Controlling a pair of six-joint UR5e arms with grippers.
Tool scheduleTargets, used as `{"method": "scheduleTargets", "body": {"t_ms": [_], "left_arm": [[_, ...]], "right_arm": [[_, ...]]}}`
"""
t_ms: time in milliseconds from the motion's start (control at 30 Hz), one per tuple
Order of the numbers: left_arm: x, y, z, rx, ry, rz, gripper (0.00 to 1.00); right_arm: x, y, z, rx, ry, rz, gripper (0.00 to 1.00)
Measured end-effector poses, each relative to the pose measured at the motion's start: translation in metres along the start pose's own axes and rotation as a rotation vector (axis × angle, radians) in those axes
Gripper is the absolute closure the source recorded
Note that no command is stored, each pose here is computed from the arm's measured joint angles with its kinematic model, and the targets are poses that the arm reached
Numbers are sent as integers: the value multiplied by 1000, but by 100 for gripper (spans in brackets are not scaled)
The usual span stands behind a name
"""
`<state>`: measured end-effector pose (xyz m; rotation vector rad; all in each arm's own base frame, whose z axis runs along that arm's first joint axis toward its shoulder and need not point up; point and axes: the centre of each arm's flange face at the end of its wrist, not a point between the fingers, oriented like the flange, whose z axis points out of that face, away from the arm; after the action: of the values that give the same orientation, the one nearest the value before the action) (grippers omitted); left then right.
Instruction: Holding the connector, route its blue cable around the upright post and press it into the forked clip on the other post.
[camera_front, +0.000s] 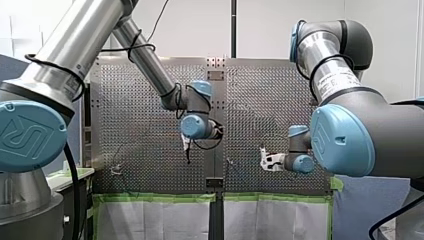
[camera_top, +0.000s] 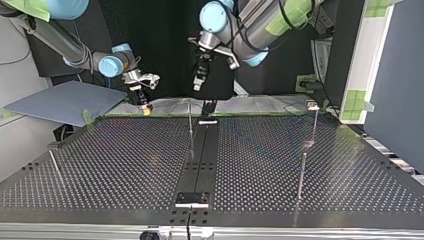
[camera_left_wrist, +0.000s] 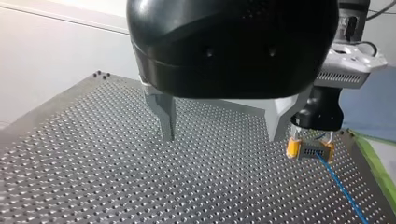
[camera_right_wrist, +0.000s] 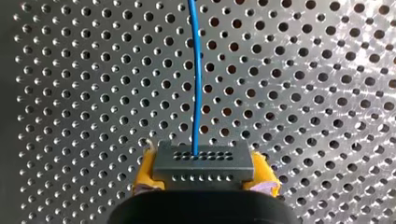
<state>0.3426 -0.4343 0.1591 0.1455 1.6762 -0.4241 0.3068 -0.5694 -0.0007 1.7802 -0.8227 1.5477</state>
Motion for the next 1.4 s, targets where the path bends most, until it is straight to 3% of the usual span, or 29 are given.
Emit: {"method": "scheduleTargets", "body": {"t_ms": [300, 500, 1000, 1200, 1400], "left_arm": [[-12, 9, -29, -5, 2, -3, 5], [-20, 18, -47, -33, -10, -9, 5], [-44, 35, -82, -34, -118, -97, 5], [-52, 40, -98, -24, -166, -114, 5], [-60, 45, -115, -13, -216, -129, 5]], "right_arm": [[-1, 4, -1, -6, -3, 1, 100], [-1, 4, -1, -7, -4, 2, 100], [-1, 5, -1, -13, -2, 0, 100], [-1, 11, -1, -52, -7, -5, 100], [-2, 22, -3, -113, -19, -13, 100]]}}
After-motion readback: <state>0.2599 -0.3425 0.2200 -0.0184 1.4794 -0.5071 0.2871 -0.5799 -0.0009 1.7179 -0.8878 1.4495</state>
